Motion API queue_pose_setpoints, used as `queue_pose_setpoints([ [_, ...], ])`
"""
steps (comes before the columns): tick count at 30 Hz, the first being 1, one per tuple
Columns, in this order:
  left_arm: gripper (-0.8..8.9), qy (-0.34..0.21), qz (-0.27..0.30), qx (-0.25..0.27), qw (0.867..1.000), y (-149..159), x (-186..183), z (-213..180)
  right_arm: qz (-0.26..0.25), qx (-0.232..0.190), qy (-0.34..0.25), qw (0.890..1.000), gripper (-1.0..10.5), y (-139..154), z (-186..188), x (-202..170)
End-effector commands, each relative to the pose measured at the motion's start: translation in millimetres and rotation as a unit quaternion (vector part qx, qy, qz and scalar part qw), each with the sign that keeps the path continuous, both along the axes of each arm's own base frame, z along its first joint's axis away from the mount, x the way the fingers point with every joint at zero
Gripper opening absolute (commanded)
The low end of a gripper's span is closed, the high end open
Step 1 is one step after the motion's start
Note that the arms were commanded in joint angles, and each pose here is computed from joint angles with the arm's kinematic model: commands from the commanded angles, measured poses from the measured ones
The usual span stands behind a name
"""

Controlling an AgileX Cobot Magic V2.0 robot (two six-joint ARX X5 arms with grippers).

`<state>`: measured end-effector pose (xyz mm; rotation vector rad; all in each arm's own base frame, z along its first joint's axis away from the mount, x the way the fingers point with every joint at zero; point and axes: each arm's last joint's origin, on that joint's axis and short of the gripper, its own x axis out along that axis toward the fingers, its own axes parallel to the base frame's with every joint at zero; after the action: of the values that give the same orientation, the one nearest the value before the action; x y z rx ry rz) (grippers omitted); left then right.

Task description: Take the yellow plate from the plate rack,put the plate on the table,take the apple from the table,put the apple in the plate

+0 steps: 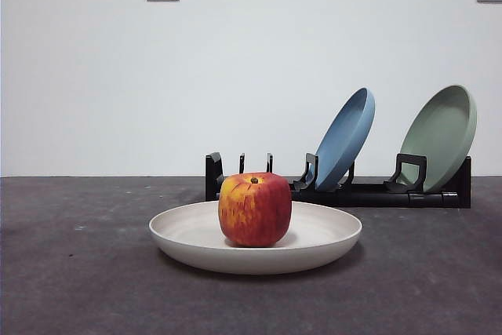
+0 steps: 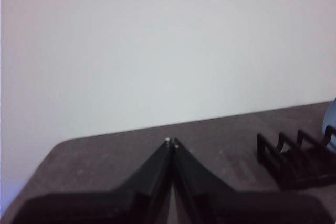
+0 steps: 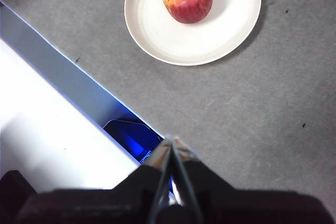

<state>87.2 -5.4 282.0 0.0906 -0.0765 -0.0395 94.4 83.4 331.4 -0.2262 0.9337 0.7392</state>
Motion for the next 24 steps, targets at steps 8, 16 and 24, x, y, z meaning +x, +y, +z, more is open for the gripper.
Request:
queue_pose_setpoints([
  [8, -0.03, 0.039, 0.001, -0.009, 0.999, 0, 7, -76, -0.004, 0.002, 0.001, 1.000, 0.0, 0, -1, 0],
  [16, -0.03, 0.069, 0.002, -0.020, 0.997, 0, 10, -113, -0.004, 0.002, 0.001, 1.000, 0.0, 0, -1, 0],
  [24, -0.03, 0.104, 0.004, -0.052, 0.993, 0, 9, -130, -0.004, 0.002, 0.001, 1.000, 0.0, 0, -1, 0],
])
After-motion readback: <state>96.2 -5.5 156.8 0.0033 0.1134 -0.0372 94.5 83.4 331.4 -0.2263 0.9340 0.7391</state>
